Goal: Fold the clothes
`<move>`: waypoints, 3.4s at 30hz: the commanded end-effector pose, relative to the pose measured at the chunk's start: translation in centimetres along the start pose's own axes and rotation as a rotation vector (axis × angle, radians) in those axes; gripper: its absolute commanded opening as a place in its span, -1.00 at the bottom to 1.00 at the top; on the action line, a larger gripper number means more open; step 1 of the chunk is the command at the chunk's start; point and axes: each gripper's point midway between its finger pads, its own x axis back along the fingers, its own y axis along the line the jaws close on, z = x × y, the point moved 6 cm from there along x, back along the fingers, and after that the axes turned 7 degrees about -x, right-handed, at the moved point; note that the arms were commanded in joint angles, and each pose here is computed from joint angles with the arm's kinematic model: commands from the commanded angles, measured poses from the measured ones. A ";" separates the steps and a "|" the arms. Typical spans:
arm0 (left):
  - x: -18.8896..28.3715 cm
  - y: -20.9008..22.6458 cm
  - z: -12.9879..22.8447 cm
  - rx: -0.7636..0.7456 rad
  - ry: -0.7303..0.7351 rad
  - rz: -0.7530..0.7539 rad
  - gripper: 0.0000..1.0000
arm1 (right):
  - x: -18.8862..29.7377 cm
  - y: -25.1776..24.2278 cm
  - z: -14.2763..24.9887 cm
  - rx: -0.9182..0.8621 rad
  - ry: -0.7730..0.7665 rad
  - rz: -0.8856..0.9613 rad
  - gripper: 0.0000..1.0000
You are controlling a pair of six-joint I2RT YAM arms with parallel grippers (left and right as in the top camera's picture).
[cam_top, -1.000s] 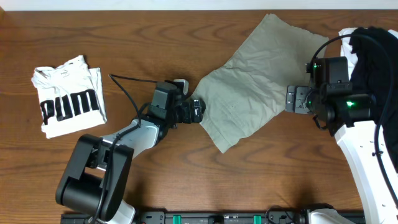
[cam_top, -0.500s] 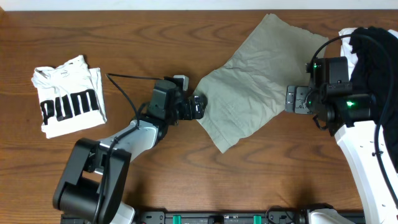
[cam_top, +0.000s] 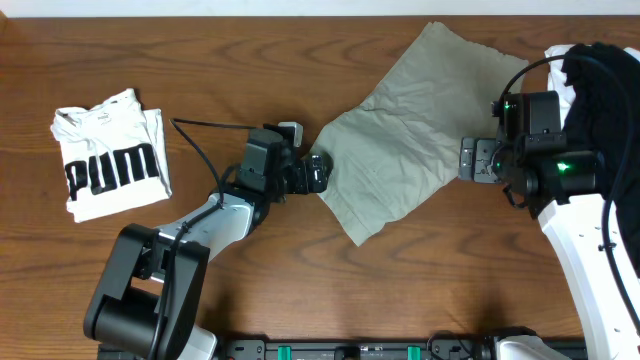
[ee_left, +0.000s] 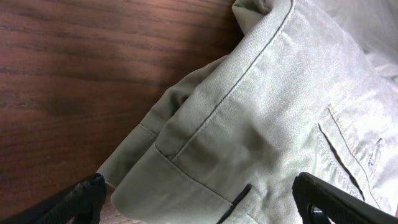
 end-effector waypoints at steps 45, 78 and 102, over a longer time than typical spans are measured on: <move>-1.3 0.4 0.4 0.001 -0.004 -0.039 0.96 | 0.0 -0.3 0.0 -0.006 0.007 0.008 0.87; -0.3 -0.4 -1.0 -0.030 -0.058 -0.011 -0.89 | 0.0 -0.3 0.0 -0.006 0.007 0.008 0.87; 17.3 7.2 -9.6 0.143 -0.403 -0.019 -0.88 | -0.1 0.0 -0.1 -0.065 0.000 -0.011 0.88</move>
